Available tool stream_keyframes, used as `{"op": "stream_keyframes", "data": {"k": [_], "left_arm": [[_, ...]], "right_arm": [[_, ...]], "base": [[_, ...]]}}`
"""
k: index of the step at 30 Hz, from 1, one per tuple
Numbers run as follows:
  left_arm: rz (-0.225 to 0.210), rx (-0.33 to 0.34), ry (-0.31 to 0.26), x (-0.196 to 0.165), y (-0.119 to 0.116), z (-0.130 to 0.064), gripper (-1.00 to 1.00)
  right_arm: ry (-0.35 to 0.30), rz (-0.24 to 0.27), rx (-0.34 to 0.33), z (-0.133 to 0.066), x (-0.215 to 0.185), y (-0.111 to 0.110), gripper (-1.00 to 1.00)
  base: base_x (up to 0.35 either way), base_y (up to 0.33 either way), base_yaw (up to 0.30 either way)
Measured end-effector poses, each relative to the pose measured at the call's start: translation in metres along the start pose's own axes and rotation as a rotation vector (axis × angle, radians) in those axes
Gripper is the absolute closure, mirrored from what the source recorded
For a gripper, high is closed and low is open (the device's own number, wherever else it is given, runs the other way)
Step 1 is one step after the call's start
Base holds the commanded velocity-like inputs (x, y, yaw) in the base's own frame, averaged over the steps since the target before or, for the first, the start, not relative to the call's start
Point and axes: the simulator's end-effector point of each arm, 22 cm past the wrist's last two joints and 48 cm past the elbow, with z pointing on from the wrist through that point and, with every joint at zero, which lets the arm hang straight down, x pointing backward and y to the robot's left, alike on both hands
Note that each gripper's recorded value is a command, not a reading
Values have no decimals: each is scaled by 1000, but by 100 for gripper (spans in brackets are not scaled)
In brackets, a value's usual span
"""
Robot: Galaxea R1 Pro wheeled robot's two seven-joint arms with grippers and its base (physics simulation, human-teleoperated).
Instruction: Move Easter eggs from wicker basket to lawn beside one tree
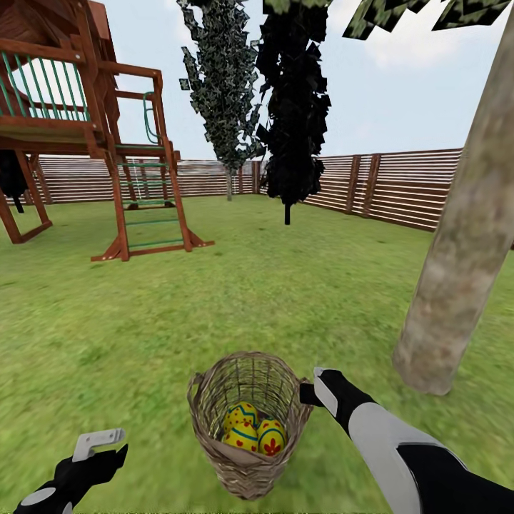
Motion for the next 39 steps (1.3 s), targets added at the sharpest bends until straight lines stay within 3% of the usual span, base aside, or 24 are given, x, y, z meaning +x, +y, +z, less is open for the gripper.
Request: {"op": "stream_keyframes", "data": {"k": [25,34,35,36,39], "left_arm": [[0,-1,-1,52,-1,25,-100],[5,-3,26,65,-1,32,-100],[5,-3,26,65,-1,32,-100],[5,-3,27,65,-1,32,-100],[5,-2,27,65,-1,32,-100]], "right_arm": [[-1,0,0,40,41,-6,100],[19,-6,-1,47,34,-4,100],[19,-6,-1,47,34,-4,-100],[26,12,-4,55,52,-6,-100],[27,11,-3,55,54,-6,-100]], "base": [[0,0,0],[0,0,0],[0,0,0],[0,0,0],[0,0,0]]}}
